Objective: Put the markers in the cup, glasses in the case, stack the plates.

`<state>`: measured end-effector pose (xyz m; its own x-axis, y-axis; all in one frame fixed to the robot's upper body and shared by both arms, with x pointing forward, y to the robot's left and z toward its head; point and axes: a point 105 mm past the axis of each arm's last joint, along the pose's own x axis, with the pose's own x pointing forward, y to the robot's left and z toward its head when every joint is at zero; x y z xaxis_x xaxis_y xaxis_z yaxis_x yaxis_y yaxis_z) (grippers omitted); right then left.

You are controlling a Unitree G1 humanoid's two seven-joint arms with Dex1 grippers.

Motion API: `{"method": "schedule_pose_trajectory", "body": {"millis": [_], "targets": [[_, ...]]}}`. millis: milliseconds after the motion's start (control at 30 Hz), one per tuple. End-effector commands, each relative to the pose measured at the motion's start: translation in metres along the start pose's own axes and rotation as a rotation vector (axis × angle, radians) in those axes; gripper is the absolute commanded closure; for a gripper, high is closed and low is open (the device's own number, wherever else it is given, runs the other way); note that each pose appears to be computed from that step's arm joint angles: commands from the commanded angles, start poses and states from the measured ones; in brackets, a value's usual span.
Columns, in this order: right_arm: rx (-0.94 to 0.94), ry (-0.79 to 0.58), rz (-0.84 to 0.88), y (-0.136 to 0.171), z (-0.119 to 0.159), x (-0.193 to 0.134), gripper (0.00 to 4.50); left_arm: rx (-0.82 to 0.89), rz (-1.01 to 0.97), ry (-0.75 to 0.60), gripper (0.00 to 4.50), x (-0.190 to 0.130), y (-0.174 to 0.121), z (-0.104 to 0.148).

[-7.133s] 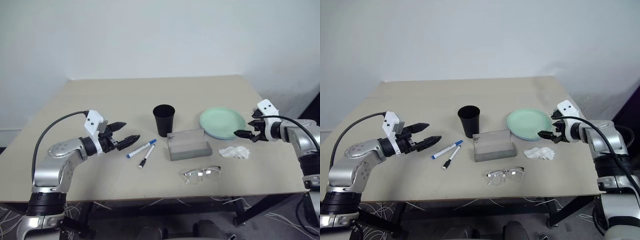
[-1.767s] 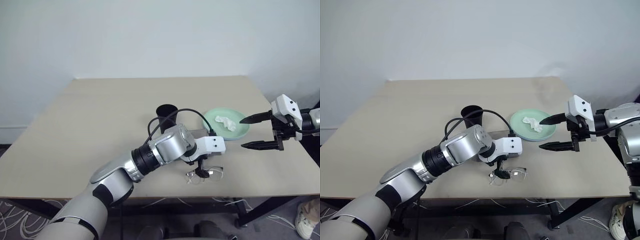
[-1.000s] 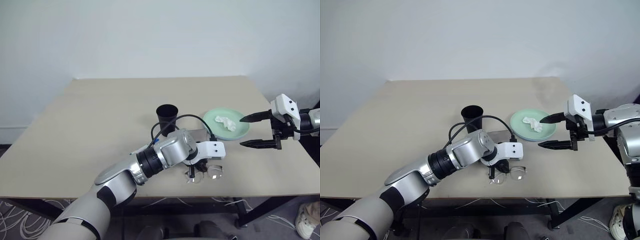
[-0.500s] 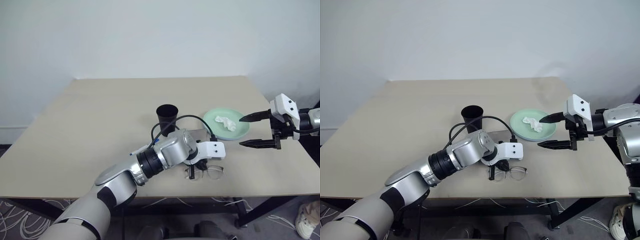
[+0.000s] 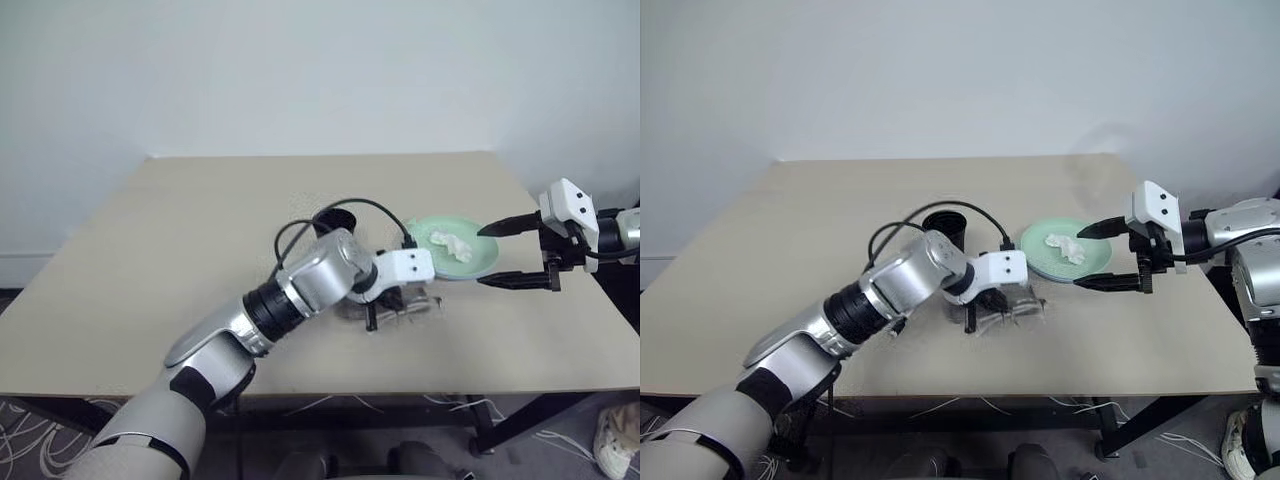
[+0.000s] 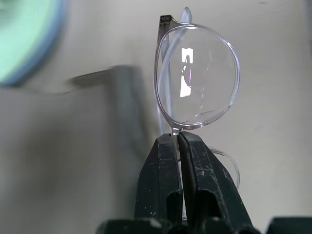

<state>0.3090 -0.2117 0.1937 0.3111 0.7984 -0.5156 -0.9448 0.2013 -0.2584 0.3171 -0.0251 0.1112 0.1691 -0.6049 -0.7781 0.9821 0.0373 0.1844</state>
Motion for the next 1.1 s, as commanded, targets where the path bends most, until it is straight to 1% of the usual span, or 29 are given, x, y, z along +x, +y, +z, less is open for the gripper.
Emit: {"method": "schedule_pose_trajectory", "body": {"millis": [33,133,233,300,400,733,933,1100], "targets": [[-0.052,-0.014,-0.018,-0.007,0.012,-0.002,0.00,0.048,0.111,-0.041,4.45,-0.024,0.024,0.013],[-0.058,-0.019,-0.015,-0.009,0.014,-0.001,0.00,0.039,0.195,-0.027,4.45,-0.032,0.045,0.007],[-0.064,-0.019,-0.014,-0.011,0.015,0.000,0.00,0.030,0.254,-0.036,4.45,-0.037,0.060,0.008],[-0.068,-0.022,-0.013,-0.012,0.016,0.001,0.00,0.032,0.291,-0.029,4.45,-0.036,0.069,0.005],[-0.072,-0.026,-0.008,-0.012,0.018,0.002,0.00,0.026,0.307,-0.011,4.45,-0.027,0.073,-0.004],[-0.072,-0.031,0.000,-0.011,0.019,0.002,0.00,-0.011,0.266,0.011,4.45,0.011,0.059,-0.022],[-0.070,-0.035,0.001,-0.010,0.020,0.002,0.00,-0.026,0.256,0.029,4.45,0.025,0.053,-0.026],[-0.069,-0.037,-0.001,-0.009,0.020,0.002,0.00,-0.013,0.203,0.052,4.45,0.035,0.041,-0.028]]}}
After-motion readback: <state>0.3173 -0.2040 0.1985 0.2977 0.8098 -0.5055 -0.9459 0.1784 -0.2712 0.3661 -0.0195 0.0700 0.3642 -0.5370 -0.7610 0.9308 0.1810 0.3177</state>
